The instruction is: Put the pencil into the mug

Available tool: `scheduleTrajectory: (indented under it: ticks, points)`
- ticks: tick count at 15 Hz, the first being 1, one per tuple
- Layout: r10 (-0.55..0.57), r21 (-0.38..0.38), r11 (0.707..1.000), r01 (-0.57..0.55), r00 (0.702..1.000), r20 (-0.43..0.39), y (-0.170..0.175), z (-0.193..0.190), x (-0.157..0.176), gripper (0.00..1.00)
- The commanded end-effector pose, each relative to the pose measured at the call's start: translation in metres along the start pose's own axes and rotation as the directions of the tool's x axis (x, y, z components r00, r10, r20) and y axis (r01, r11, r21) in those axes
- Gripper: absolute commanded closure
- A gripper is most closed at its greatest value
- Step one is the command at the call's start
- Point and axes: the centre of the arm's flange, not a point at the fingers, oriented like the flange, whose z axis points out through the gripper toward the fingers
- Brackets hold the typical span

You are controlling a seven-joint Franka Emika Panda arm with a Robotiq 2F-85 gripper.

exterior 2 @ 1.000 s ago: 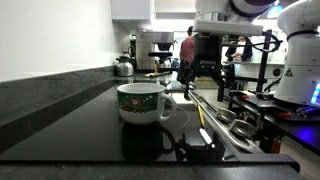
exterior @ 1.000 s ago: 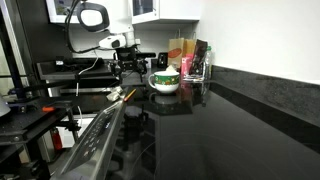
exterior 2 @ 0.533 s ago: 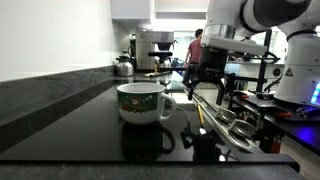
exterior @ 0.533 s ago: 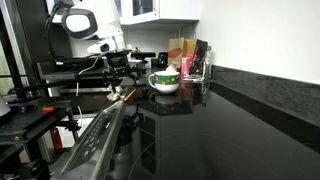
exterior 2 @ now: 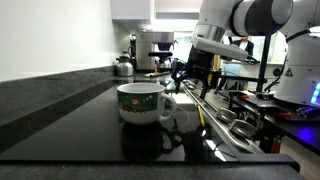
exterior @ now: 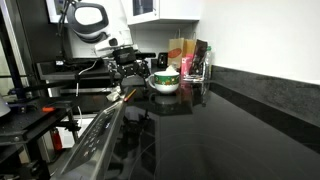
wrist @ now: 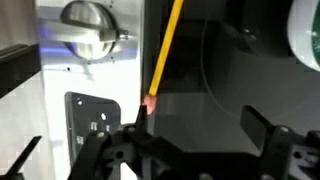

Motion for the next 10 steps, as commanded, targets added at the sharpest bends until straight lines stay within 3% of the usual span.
scheduleTrajectory:
  ticks: [1, 4, 10]
  points:
    - [0.012, -0.049, 0.999, -0.015, 0.999, -0.047, -0.005, -0.011, -0.028, 0.0]
    - [0.013, -0.104, 0.994, -0.019, 0.998, -0.058, -0.006, -0.015, -0.038, 0.0]
    - [0.026, -0.128, 0.991, -0.033, 0.998, -0.05, -0.003, -0.01, -0.04, 0.0]
